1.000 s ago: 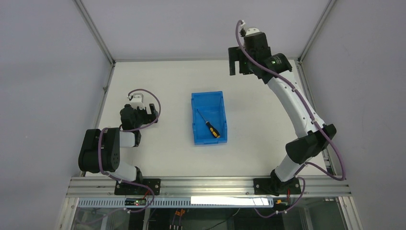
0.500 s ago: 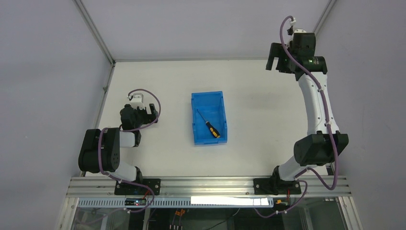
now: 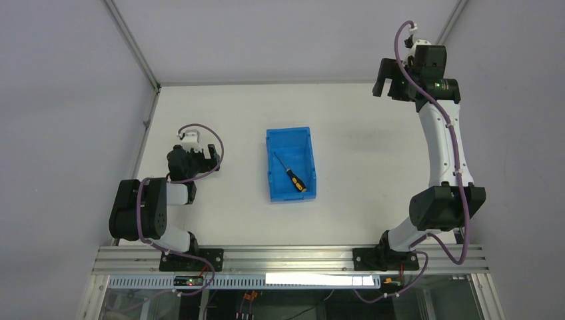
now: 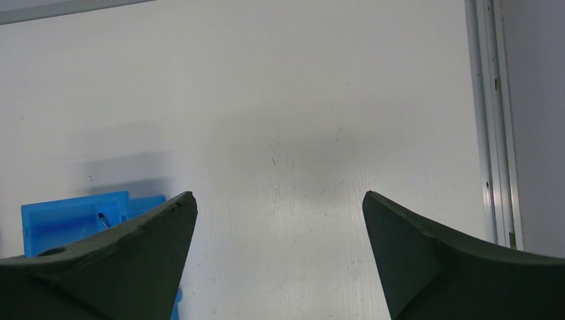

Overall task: Put the screwdriver in the bin
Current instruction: Reset both arms

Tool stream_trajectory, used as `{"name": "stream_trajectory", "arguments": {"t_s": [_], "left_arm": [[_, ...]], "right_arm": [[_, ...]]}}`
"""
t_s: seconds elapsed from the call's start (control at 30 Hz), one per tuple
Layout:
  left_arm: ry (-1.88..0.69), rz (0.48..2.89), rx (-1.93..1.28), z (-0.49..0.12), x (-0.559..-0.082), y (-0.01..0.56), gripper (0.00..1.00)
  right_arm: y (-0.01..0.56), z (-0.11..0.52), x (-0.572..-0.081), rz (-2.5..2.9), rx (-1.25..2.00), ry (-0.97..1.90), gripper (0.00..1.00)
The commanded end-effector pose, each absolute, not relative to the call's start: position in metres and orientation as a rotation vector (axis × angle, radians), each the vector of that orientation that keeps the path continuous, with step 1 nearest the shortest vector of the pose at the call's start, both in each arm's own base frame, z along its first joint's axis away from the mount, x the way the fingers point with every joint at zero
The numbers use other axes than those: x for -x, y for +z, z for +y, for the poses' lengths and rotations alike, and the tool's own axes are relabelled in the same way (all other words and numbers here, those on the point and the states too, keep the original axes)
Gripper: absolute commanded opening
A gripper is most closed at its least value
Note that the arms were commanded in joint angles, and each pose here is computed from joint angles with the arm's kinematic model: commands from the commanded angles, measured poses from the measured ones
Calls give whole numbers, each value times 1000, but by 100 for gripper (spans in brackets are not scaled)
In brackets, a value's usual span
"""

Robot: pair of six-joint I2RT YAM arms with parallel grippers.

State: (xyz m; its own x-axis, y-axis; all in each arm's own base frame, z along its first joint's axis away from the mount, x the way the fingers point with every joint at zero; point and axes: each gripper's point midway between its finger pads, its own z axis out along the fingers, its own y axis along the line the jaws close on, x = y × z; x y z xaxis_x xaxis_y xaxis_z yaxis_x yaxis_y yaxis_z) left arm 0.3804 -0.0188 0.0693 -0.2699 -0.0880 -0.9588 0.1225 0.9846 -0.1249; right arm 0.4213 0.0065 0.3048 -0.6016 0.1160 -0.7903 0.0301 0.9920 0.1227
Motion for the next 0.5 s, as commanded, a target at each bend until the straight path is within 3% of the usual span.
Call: {"name": "stream_trajectory", "arguments": {"t_s": [0.0, 0.47], "left_arm": [[-193, 1788, -49, -21, -389, 83, 99], [-193, 1788, -48, -21, -389, 83, 99]], "right_arm": [[333, 7, -428, 2119, -77, 127, 99], [336, 6, -426, 2098, -83, 110, 99]]}}
